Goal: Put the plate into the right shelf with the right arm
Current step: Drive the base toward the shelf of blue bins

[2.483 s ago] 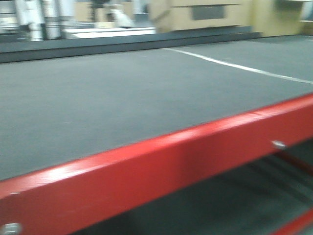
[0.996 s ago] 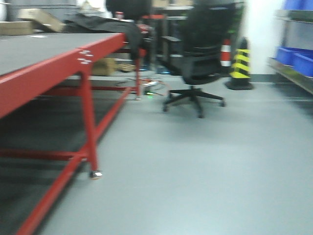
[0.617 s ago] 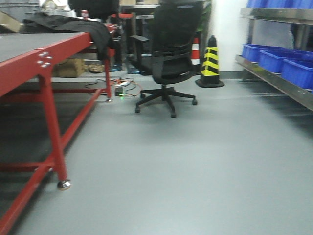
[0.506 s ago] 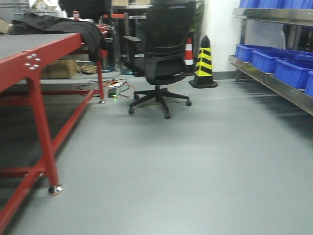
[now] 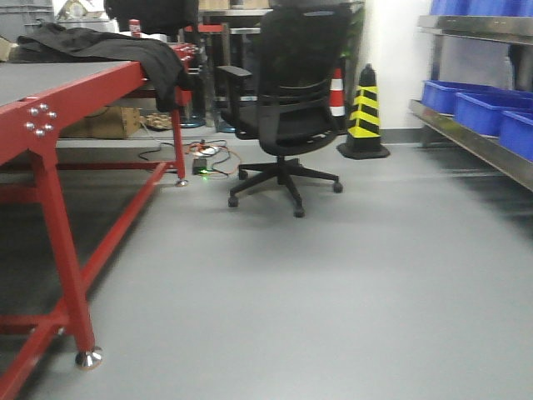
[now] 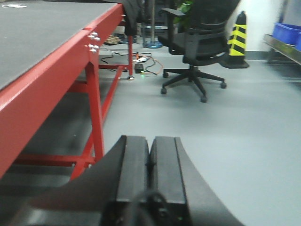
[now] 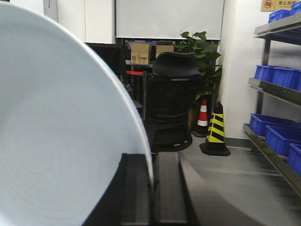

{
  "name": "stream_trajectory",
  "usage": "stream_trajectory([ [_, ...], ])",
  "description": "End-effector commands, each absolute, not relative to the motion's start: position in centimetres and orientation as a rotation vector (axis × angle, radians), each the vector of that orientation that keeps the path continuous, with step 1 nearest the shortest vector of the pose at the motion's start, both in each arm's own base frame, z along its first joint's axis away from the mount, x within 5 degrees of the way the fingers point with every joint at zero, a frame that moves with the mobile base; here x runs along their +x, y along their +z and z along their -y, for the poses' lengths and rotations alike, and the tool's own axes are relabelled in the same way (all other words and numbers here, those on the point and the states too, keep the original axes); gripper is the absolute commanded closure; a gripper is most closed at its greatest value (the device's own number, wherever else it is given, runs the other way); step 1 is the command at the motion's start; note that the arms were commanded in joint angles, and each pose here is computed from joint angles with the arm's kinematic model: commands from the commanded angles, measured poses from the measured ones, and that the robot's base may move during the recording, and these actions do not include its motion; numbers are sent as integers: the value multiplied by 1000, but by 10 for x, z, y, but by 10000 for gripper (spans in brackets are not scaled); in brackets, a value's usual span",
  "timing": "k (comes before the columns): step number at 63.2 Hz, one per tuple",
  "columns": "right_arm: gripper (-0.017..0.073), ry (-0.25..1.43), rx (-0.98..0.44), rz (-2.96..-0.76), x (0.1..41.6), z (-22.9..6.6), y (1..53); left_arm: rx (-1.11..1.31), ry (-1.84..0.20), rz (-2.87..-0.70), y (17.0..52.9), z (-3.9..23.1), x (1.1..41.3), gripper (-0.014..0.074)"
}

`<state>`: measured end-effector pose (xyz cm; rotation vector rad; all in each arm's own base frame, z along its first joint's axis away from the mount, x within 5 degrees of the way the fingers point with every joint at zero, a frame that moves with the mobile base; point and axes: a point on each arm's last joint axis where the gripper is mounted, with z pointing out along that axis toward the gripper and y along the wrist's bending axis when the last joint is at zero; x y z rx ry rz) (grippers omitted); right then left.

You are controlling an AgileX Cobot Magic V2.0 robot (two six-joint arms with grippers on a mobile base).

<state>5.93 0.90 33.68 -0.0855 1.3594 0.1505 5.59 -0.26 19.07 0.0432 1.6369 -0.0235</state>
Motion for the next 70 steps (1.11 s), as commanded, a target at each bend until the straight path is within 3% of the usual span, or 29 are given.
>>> stream_trajectory([
  [1, 505, 136, -89, -1236, 55, -8, 355, 41, -26, -1560, 196, 3, 56, 640],
  [70, 505, 136, -89, -1236, 55, -8, 355, 41, -26, -1560, 196, 3, 56, 640],
])
